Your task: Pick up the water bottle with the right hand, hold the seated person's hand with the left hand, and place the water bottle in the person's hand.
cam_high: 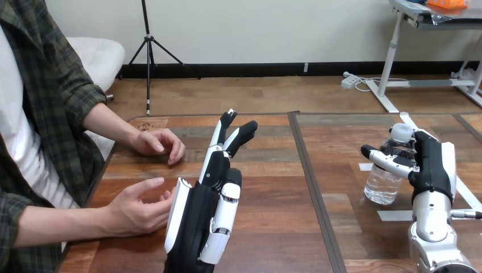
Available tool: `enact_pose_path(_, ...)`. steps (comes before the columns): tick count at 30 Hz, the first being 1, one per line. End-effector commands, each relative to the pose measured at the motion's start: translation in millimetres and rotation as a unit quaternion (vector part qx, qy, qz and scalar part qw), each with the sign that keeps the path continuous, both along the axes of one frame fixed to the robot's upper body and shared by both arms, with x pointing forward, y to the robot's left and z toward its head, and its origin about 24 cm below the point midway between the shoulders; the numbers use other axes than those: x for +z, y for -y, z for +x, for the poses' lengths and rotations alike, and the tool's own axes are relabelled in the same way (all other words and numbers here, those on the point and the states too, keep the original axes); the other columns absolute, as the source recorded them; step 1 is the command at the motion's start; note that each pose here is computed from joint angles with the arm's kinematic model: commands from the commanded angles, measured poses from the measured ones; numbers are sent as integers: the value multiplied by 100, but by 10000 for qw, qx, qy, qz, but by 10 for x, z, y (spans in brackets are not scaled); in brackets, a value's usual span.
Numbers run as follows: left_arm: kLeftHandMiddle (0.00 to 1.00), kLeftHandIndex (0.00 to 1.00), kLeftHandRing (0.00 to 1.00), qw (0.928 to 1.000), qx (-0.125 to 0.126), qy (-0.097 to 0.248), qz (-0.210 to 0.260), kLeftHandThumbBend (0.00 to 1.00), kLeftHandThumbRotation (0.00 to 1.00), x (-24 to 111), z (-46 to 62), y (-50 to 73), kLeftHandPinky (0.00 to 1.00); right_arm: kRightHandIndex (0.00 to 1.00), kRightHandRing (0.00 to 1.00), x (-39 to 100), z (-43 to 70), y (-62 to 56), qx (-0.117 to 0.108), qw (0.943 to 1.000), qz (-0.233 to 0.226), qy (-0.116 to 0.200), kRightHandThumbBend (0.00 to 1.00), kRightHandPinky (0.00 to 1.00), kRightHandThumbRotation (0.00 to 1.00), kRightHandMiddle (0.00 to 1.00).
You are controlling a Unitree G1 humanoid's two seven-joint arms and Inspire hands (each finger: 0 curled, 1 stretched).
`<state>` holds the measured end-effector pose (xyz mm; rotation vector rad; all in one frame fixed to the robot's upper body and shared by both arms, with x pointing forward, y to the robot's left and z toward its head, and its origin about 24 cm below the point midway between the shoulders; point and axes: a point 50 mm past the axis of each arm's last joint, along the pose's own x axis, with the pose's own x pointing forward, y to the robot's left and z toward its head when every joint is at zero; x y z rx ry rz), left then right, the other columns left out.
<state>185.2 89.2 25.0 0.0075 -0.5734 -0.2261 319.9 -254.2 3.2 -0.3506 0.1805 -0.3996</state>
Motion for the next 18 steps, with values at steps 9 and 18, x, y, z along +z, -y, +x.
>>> enact_pose_path(9, 89, 99, 90, 9997, 45, 232, -82, 0, 100, 69, 46, 0, 97, 71, 66, 264, 232, -139, 282, 9988, -24, 403, 73, 64, 0, 69)
enact_pose_path(18, 90, 99, 90, 9997, 27, 221, -88, 0, 100, 69, 40, 5, 97, 73, 70, 239, 224, -146, 368, 9988, -13, 316, 74, 68, 0, 72)
